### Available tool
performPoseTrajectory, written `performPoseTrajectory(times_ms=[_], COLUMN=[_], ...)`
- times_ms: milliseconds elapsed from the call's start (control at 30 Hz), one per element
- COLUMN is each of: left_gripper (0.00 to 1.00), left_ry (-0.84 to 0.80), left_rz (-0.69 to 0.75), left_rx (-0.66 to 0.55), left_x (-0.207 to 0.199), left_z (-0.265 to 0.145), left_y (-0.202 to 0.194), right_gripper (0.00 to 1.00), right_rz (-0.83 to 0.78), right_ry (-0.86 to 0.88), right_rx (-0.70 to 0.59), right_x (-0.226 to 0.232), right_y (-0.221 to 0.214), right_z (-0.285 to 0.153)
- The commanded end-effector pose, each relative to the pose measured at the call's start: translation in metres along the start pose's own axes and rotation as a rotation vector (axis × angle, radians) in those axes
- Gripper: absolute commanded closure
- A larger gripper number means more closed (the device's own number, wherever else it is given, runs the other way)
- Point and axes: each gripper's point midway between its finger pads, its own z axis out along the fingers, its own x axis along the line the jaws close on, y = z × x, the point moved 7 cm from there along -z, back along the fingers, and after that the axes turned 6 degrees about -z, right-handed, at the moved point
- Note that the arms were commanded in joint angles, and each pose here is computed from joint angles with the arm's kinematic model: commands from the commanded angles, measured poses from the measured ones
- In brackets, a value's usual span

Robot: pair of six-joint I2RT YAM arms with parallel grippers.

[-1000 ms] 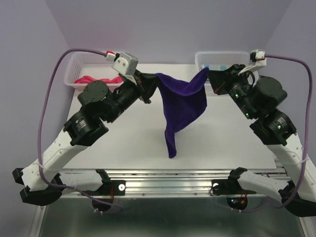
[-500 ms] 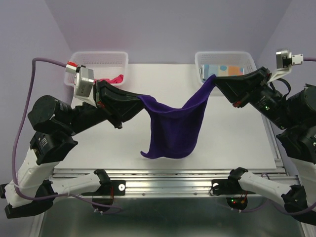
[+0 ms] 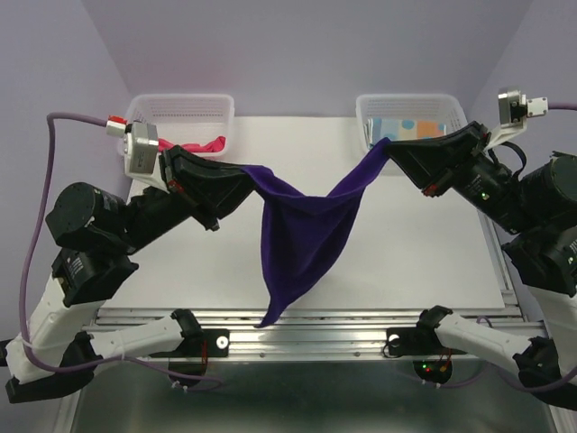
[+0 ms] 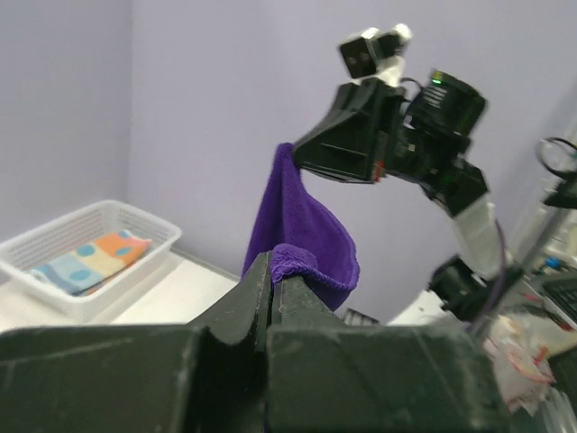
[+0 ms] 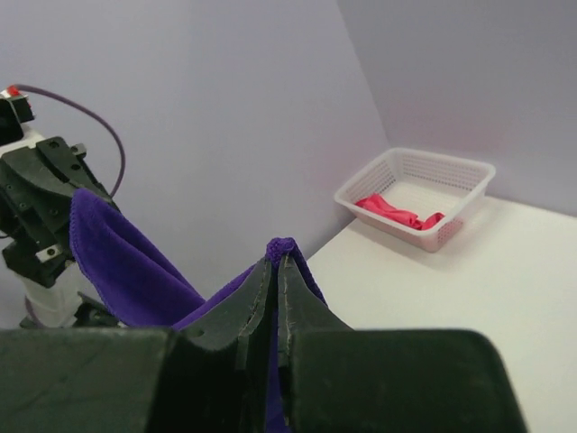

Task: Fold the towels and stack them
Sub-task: Flatten out the crumpled towel

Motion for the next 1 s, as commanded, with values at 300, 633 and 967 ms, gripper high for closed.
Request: performPoseTrajectory(times_ms=[300, 633, 967], left_gripper=[1.00, 1.00, 1.00], left_ry=[0.692, 0.452, 0.229], left_rz=[0.132, 0.241, 0.244], left_rx=[-0.073, -0.019, -0.056], left_x=[0.167, 0.168, 0.089], left_z=[0.043, 0.070, 0.035], left_y=[0.011, 0.066, 0.074], right_gripper=[0.99, 0.99, 0.99], right_rz=[-0.260, -0.377, -0.271], right_ry=[-0.677, -0.733, -0.440], right_rx=[-0.121, -0.223, -0.209], right_x=[-0.112, -0.111, -0.058], right_y=[-0.003, 0.053, 0.063], right_z=[0.085, 0.120, 0.071])
